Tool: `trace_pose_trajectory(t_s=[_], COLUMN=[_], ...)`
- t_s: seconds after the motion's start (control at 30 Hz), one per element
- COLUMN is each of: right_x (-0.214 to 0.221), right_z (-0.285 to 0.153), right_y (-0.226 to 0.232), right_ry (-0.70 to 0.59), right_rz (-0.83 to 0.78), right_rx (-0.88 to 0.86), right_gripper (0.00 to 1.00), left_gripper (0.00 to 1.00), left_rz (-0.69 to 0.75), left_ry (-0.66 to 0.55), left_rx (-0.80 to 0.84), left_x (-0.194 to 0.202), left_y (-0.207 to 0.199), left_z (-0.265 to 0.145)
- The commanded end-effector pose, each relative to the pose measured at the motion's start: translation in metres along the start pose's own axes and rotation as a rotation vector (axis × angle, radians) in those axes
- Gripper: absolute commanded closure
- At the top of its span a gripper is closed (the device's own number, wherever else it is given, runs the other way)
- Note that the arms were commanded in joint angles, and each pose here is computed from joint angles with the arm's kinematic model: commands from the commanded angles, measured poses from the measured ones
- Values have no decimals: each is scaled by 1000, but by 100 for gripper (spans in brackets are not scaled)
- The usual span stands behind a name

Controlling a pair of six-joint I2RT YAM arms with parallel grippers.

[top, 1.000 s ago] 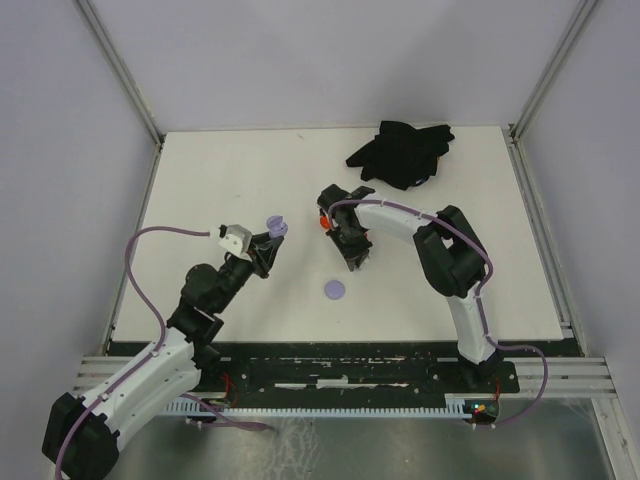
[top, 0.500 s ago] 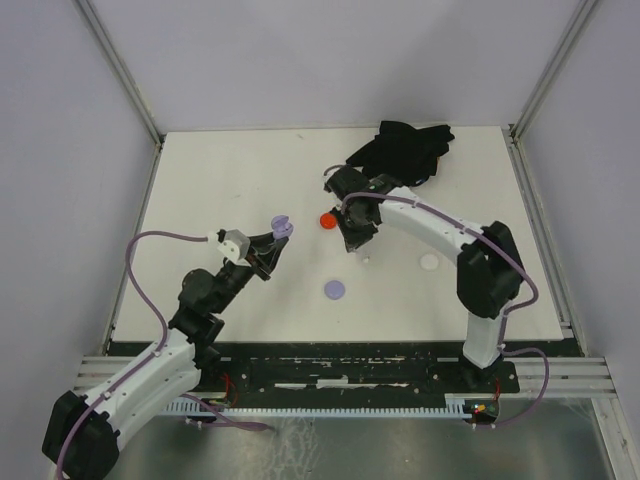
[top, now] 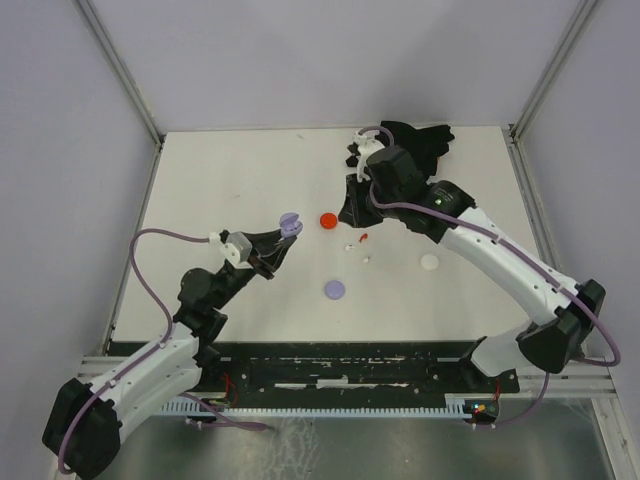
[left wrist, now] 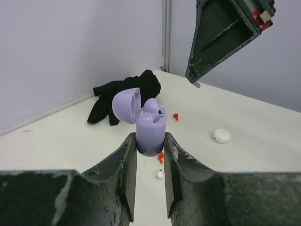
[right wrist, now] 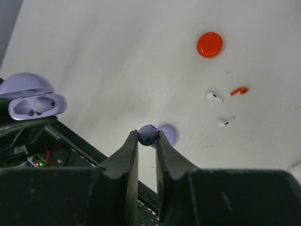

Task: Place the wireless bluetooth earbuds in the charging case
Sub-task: Pick up the earbud from the center of the board, then place the earbud in the charging case.

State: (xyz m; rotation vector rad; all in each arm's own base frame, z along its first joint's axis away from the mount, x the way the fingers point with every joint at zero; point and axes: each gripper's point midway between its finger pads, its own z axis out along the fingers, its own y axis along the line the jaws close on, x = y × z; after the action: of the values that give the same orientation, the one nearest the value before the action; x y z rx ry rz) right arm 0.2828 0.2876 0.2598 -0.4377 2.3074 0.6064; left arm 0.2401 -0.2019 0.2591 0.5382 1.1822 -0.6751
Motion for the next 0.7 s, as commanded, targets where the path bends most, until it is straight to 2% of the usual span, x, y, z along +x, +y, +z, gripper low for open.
trace_pose_trajectory(t_s=[0.0, 0.2, 0.43, 0.67], right_x=[-44, -66, -75, -73], right_z=[-41, -77, -98, -90], right_y=[43, 85, 119, 135], right_ry=[-224, -375, -494, -513], right_rz=[43, 44, 70, 98], right_rx=[-162, -331, -499, -573], right_gripper=[92, 91, 91, 91], left_gripper=[97, 97, 97, 97], left_rz=[113, 140, 114, 96], left_ry=[-174, -212, -252, -270], left_rx=[69, 120, 150, 163], left_x=[-58, -75, -86, -89], left_y=[-8, -14, -19, -21], left_z=[14, 24, 30, 32])
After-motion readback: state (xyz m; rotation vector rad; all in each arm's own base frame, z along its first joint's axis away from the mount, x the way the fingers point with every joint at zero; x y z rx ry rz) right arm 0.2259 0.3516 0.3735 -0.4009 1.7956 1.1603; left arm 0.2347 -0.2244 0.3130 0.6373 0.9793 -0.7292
